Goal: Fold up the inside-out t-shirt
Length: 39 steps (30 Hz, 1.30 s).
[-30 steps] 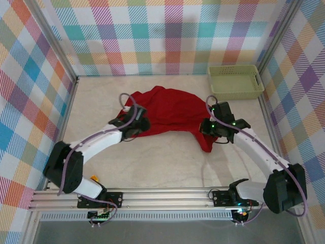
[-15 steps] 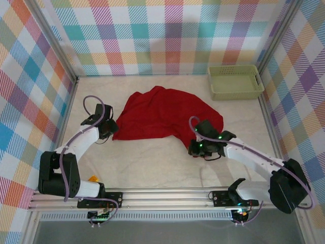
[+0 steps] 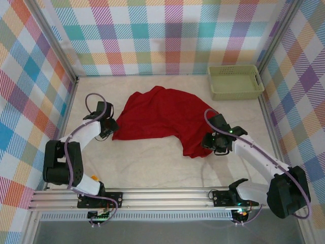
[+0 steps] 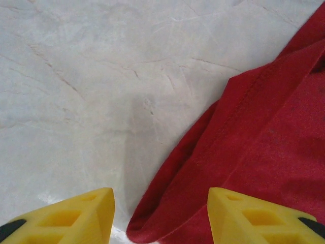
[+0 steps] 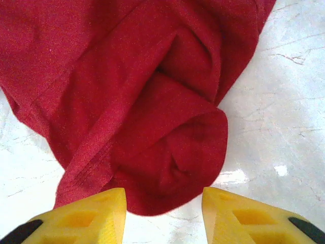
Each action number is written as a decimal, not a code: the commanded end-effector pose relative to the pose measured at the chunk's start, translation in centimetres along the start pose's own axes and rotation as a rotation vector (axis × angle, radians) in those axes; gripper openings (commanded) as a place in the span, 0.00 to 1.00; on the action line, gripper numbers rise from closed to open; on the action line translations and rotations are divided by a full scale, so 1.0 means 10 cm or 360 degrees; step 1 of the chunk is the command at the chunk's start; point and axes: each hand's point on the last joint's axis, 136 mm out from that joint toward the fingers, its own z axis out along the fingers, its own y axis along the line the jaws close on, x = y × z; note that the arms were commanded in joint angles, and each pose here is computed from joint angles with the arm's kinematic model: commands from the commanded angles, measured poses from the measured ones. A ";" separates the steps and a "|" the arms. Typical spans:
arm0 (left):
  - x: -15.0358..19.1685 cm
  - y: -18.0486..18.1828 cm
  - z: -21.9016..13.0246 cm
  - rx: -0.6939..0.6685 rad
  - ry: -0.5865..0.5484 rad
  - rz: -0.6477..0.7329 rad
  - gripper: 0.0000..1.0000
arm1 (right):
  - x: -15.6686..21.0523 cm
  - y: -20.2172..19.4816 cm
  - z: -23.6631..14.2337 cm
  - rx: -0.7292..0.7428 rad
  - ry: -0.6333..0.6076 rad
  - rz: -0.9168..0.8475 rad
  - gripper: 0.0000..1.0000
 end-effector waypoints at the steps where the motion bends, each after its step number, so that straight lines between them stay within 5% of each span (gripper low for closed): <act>1: 0.03 -0.12 -0.07 0.0018 0.0035 0.0086 0.50 | 0.05 0.05 0.12 -0.0027 0.0060 -0.0038 0.45; 6: 0.46 -0.97 -0.45 0.0234 0.0061 0.0419 0.53 | 0.04 -0.27 0.23 0.0145 0.0075 0.0104 0.50; 11: 1.46 -1.94 -0.81 0.0594 0.0126 0.0907 0.59 | 0.09 -0.28 0.34 0.0054 0.0112 0.0192 0.48; 20: 2.86 -2.49 -1.05 0.0931 0.0234 0.1522 0.66 | 0.16 -0.30 0.46 -0.0044 0.0137 0.0277 0.46; 30: 3.02 -2.55 -0.78 0.0800 0.0230 0.1551 0.56 | 0.25 -0.38 0.53 0.0000 0.0158 0.0288 0.30; 39: 3.00 -2.62 -0.65 0.0742 0.0186 0.1531 0.32 | 0.32 -0.48 0.52 0.0097 0.0172 0.0258 0.13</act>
